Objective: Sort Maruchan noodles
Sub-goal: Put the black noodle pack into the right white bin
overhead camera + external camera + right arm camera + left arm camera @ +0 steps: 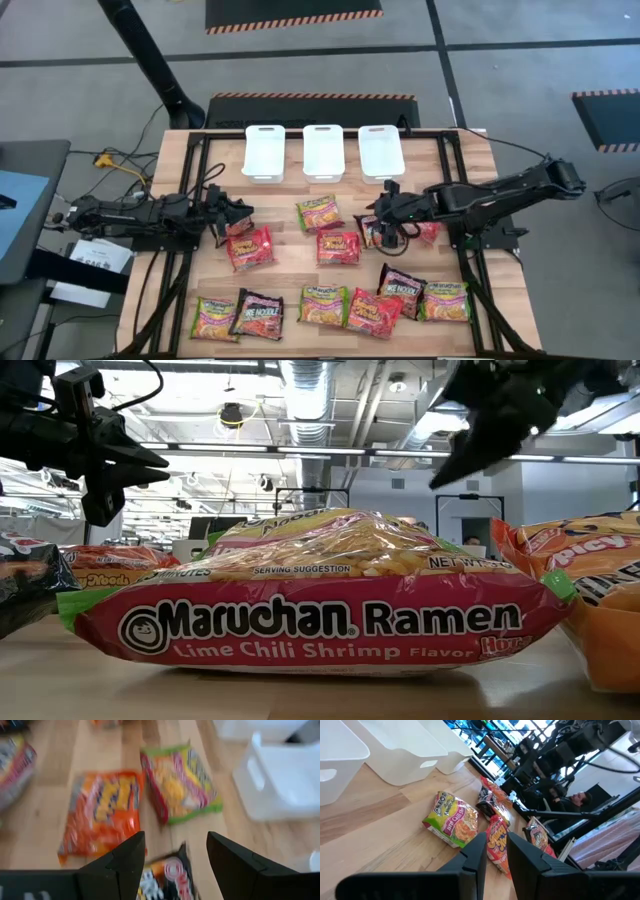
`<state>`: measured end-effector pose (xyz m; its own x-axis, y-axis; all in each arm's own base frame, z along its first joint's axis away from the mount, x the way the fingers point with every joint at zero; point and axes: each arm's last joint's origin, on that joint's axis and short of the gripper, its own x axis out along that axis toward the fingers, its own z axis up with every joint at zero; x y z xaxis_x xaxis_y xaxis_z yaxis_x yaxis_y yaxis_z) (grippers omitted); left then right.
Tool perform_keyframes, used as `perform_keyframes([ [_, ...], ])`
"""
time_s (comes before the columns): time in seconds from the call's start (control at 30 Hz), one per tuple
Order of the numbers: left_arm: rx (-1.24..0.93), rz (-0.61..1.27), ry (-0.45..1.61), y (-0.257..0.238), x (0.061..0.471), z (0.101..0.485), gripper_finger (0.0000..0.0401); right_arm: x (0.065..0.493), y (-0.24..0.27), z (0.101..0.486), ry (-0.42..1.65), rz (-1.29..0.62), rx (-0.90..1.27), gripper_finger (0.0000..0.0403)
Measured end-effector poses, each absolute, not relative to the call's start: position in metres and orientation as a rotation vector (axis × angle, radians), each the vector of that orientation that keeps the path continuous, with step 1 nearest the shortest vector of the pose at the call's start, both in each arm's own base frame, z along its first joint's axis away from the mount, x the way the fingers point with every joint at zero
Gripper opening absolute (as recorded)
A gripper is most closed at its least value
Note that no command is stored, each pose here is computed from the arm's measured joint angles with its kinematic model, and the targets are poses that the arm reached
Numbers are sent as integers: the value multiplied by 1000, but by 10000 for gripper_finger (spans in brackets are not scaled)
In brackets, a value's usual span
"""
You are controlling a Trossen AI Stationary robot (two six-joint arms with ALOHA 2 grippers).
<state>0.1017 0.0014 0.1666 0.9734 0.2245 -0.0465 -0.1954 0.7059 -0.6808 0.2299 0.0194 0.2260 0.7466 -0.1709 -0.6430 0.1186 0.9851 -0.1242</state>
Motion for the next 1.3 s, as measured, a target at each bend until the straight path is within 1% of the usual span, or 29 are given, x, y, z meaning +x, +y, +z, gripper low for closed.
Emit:
perform_keyframes([
  [0.33, -752, 233, -41, 1, 102, 167, 61, 224, 19, 199, 962, -212, -34, 238],
  [0.73, -751, 234, -40, 1, 102, 167, 61, 229, 19, 168, 1155, -233, -60, 238],
  [1.03, -752, 233, -40, 1, 102, 167, 61, 236, 20, 151, 1227, -240, -69, 236],
  [1.1, -751, 234, -40, 1, 102, 167, 61, 237, 19, 149, 1231, -250, -40, 228],
  [1.17, -751, 234, -41, 1, 102, 167, 61, 239, 19, 148, 1231, -259, -7, 211],
  [1.3, -745, 233, -40, 1, 102, 167, 61, 239, 18, 147, 1226, -263, 27, 154],
])
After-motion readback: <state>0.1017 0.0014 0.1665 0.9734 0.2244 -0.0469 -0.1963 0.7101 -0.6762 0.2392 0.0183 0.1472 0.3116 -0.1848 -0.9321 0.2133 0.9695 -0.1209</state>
